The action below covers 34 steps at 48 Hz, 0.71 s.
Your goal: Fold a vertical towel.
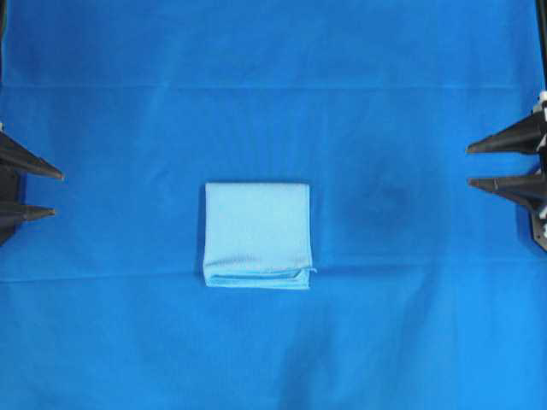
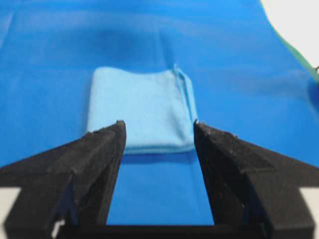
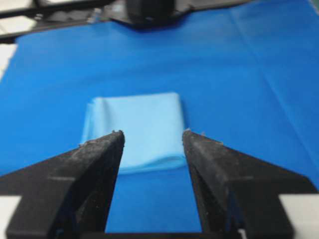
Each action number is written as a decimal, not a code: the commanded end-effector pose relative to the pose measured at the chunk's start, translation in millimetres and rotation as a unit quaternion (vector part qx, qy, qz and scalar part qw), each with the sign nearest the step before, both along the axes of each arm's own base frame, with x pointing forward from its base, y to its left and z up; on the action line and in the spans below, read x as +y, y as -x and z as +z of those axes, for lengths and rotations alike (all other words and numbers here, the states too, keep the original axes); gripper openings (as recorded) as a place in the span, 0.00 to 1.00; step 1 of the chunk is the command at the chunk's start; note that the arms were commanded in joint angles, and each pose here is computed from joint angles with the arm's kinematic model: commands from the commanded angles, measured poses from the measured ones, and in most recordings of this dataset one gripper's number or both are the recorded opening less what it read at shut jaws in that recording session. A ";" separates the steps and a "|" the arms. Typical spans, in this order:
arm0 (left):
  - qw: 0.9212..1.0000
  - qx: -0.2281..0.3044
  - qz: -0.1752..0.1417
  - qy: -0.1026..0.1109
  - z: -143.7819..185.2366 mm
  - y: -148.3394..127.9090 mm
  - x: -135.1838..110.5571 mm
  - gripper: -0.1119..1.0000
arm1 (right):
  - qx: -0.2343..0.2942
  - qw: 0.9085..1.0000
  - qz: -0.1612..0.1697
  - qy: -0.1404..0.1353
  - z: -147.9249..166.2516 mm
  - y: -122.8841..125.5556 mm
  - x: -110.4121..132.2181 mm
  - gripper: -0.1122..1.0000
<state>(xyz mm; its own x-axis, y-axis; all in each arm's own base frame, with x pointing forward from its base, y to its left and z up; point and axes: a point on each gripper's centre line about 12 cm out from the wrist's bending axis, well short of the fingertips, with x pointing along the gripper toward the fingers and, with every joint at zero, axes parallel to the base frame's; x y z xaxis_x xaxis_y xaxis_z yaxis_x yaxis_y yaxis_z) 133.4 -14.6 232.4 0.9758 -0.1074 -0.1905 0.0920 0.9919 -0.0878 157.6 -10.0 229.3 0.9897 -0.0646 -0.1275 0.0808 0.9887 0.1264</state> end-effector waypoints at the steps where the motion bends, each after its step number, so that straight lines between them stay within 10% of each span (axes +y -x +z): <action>1: 1.000 -0.010 0.005 0.001 5.7 1.0 1.4 0.58 | -0.009 1.000 -0.013 -0.003 -0.3 0.1 -3.7 0.61; 34: 1.000 -0.008 0.016 0.001 5.2 1.0 4.4 0.58 | 0.007 1.000 -0.017 -0.007 -11.6 -2.5 -5.0 0.61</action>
